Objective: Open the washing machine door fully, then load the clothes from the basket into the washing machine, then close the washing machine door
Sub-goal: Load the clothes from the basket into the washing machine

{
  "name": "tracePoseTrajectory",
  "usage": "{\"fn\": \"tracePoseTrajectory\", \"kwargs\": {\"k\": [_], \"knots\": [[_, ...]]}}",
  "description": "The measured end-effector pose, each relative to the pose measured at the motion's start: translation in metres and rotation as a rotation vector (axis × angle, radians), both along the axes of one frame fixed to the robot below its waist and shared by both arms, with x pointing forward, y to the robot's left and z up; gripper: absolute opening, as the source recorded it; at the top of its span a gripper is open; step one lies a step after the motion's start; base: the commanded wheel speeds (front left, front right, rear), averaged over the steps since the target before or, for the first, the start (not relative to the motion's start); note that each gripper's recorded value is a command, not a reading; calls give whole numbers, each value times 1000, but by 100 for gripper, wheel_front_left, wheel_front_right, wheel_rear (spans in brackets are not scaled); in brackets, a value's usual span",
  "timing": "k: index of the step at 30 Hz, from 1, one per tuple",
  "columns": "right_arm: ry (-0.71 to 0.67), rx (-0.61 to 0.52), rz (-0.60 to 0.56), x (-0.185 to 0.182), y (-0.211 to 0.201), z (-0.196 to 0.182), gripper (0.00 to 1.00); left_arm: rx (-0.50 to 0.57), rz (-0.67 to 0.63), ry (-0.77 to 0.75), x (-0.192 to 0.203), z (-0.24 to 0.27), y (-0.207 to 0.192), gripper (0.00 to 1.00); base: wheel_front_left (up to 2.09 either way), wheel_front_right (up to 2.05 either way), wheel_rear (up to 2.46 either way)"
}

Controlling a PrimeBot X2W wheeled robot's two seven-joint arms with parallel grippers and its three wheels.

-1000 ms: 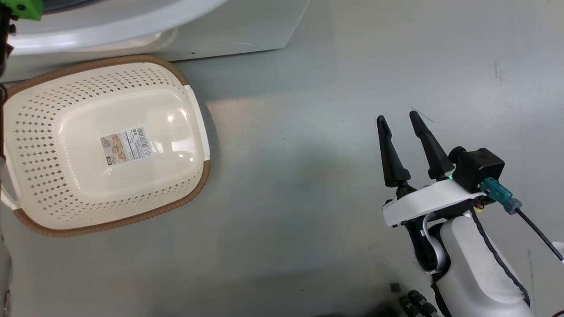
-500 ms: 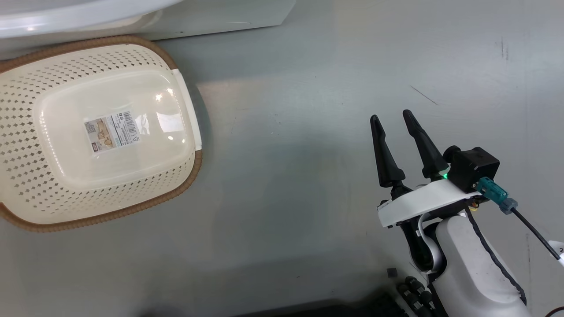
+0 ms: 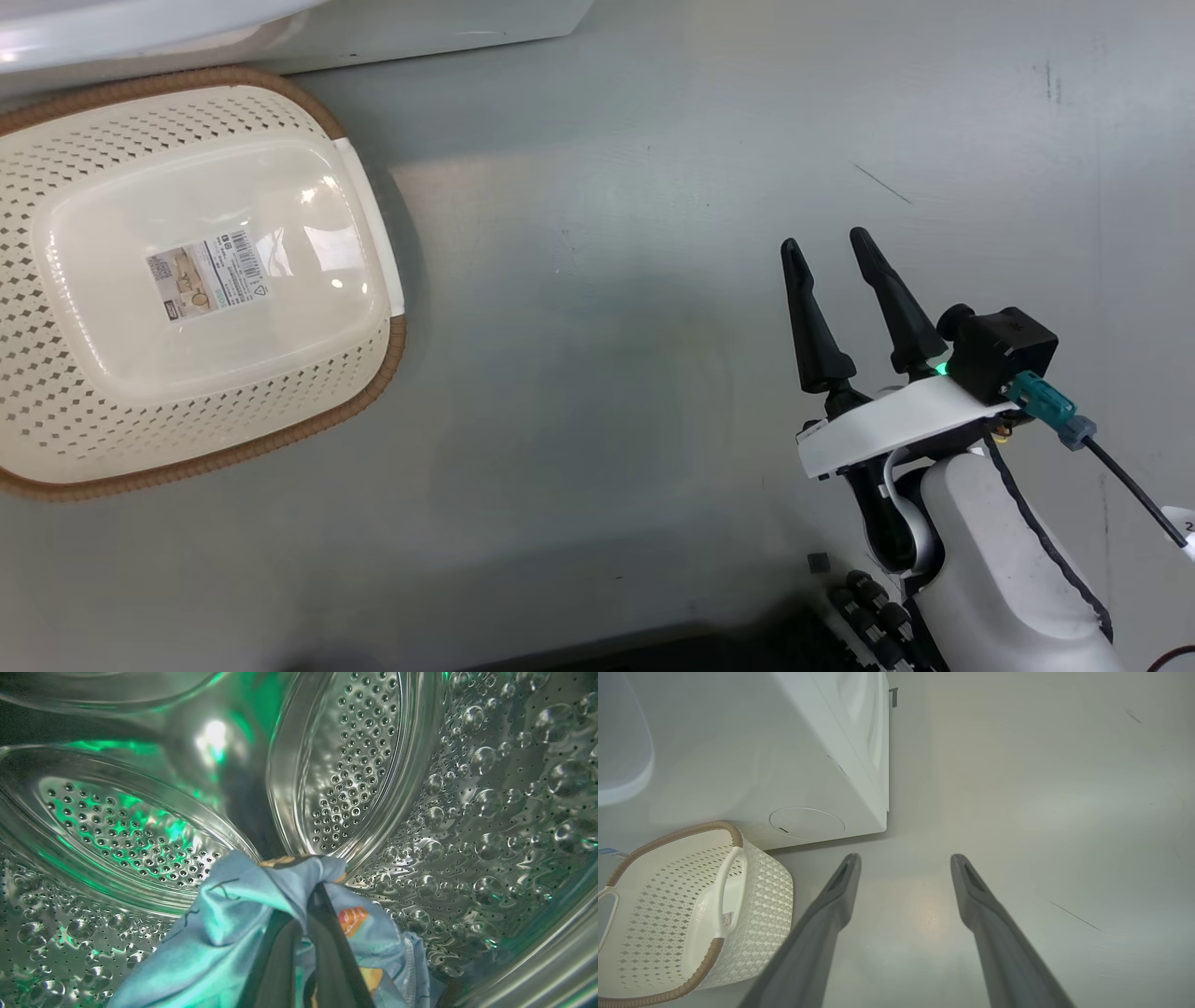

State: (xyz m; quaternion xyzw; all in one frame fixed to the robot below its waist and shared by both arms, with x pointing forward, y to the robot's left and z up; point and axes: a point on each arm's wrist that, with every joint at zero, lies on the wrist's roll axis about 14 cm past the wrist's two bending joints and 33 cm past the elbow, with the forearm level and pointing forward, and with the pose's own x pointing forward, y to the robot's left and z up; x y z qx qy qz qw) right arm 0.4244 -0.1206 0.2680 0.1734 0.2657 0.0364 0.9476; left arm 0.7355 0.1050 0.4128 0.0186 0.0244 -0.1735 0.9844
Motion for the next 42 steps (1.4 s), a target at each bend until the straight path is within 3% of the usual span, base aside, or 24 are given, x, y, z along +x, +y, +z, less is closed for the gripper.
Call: {"fn": "tracePoseTrajectory", "kwargs": {"k": [17, 25, 26, 27, 42], "knots": [[46, -9, -17, -7, -5, -16, 100, -15, 34, 199, 4, -69, 7, 0, 0, 0, 0], [49, -10, -17, -7, -4, -18, 100, -11, 35, 199, 3, -72, 8, 0, 0, 0, 0], [48, -10, -17, -6, -4, -18, 100, -10, 34, 194, 3, -71, 8, 64, 0, 0, 0], [46, -10, -18, -5, -4, -17, 100, -16, 38, 194, 3, -71, 9, 100, 0, 0, 0], [-10, -13, -12, 9, -3, -2, 100, -60, 51, 152, -5, -47, 8, 100, 0, 0, 0]]}}
